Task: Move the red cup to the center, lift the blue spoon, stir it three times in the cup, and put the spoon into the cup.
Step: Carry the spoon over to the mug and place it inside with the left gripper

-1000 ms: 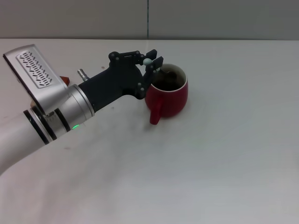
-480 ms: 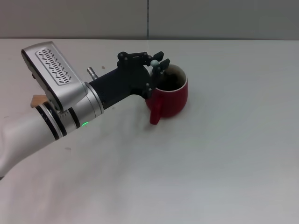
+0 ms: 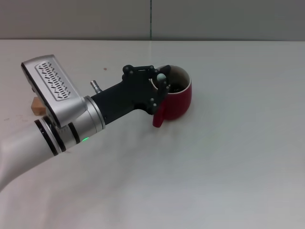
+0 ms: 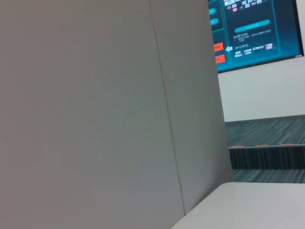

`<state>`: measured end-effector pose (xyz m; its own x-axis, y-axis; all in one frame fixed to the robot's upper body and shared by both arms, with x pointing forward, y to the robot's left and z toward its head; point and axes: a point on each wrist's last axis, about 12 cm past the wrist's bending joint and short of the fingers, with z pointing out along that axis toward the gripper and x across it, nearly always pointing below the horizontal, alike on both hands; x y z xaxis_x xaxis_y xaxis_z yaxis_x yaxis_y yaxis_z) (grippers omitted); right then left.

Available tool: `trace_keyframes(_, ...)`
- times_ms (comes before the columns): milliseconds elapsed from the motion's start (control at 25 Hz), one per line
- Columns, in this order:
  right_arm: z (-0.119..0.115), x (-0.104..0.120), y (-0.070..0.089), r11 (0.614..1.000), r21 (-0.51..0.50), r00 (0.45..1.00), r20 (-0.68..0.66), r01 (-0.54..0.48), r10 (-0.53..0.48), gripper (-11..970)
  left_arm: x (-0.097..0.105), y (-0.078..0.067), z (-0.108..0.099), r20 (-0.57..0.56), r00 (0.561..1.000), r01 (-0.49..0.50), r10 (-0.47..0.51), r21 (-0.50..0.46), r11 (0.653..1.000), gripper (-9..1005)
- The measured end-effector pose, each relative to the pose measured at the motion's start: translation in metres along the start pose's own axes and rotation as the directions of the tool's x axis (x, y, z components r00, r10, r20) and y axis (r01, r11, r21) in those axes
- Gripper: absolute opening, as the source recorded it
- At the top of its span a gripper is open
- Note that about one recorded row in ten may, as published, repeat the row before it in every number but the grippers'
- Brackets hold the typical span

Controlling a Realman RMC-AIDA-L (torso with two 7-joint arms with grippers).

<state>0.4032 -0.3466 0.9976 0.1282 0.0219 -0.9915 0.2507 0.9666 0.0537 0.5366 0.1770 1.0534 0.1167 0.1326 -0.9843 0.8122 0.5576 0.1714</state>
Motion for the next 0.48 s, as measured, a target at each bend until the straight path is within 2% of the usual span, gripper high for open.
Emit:
trace_keyframes(280, 0.001, 0.0, 0.001, 1.0, -0.003, 1.0, 0.0, -0.003, 0.003, 776, 0.001, 0.011, -0.012, -0.003, 1.0, 0.002, -0.002, -0.051, 0.999, 144)
trace_keyframes(480, 0.002, 0.0, 0.002, 1.0, -0.005, 1.0, 0.001, -0.004, 0.004, 777, -0.004, 0.016, -0.004, 0.007, 1.0, -0.009, 0.009, -0.059, 0.998, 144)
